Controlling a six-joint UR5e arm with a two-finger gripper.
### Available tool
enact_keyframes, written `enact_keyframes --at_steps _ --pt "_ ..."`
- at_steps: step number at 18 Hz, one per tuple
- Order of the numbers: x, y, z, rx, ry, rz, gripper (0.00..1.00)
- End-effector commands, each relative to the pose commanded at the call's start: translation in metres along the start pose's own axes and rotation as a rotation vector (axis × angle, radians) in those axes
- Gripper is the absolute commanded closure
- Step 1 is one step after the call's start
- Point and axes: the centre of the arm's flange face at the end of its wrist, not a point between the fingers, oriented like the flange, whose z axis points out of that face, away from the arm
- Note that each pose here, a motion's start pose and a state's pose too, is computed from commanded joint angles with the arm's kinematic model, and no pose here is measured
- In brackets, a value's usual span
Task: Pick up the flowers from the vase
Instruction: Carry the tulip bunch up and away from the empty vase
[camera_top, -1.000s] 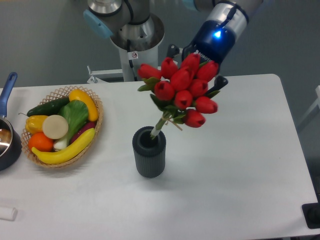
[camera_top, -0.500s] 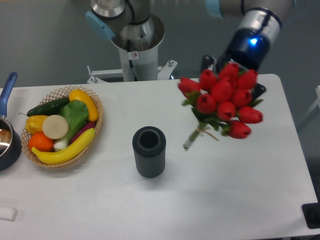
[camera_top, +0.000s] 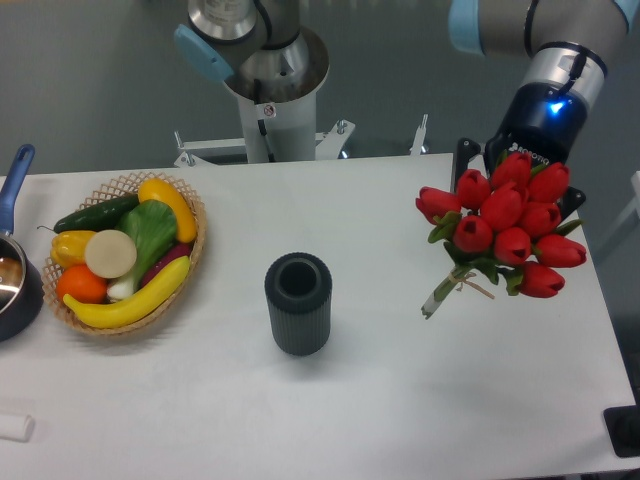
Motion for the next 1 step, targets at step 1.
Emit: enact_keyframes --at_steps 1 --pt "-0.0002 0.0005 -0.0003 -0.012 -0.007 0.0 0.52"
